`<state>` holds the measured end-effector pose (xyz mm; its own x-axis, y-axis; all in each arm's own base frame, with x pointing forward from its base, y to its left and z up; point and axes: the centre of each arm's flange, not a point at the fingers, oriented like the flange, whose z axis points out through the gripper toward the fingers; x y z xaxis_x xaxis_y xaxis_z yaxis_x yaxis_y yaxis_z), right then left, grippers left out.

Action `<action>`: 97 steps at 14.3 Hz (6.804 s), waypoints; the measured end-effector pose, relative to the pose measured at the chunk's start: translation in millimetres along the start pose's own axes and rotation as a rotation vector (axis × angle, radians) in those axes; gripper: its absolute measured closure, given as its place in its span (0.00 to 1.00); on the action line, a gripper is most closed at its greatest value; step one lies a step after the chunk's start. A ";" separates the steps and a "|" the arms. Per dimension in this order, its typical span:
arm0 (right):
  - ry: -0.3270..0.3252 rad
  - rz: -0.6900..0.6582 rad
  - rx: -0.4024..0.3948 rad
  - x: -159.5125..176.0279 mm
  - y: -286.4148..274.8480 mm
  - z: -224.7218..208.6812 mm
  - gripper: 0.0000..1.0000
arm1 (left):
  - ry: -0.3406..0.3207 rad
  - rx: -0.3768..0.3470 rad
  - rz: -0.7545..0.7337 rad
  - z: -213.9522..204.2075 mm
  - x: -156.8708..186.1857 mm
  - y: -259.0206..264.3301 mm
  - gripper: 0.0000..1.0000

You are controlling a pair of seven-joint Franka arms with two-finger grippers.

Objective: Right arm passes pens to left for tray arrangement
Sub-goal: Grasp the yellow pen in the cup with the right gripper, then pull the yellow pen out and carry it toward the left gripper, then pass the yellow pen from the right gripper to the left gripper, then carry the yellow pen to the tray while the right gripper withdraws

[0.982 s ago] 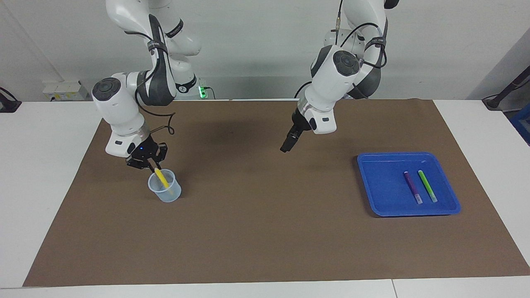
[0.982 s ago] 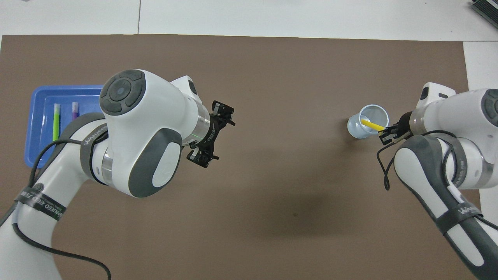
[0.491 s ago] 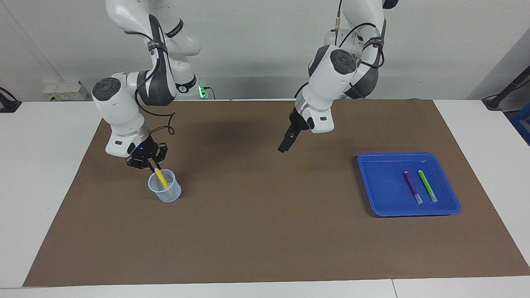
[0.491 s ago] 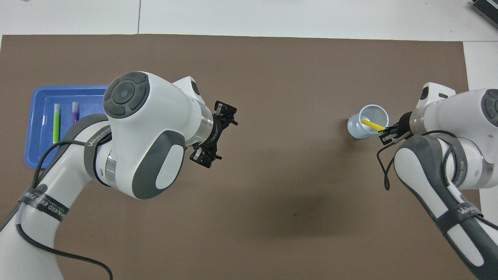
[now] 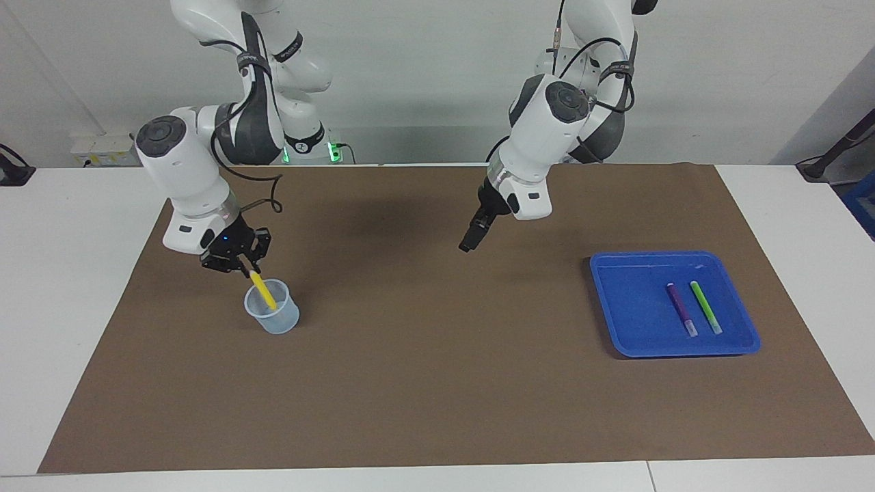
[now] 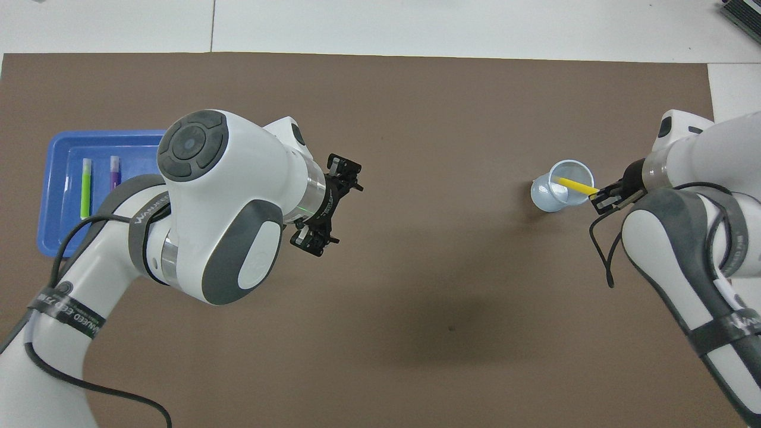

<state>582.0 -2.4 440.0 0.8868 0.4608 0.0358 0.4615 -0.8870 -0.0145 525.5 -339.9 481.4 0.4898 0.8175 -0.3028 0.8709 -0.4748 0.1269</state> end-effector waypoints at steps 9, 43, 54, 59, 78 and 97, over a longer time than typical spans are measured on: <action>-0.052 0.107 0.133 -24.7 -4.0 -144.5 0.81 | -0.002 -0.041 -0.043 -4.0 0.1 4.4 0.00; 0.049 0.874 0.506 87.7 -218.1 -129.7 0.81 | -0.232 -0.397 -0.281 -18.9 -96.0 26.2 0.43; 0.068 0.883 0.510 89.2 -215.1 -130.0 0.81 | -0.228 -0.403 -0.291 -19.5 -90.5 26.9 0.81; 0.067 0.881 0.510 89.3 -216.2 -130.1 0.78 | -0.226 -0.404 -0.291 -19.6 -89.6 27.1 0.81; -0.036 0.501 0.076 -18.0 10.5 -139.4 0.00 | 0.069 -0.145 0.143 -54.1 112.3 3.9 0.81; -0.054 0.510 0.030 -38.2 -4.6 -167.2 0.00 | 0.278 0.152 0.898 -103.8 305.3 -76.9 0.81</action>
<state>541.8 -20.9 605.8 0.9990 -0.0289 -0.0347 -0.0304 -0.9985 -0.0452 612.2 -20.0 477.3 0.9825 0.1653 0.0858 0.1593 -0.9845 0.0729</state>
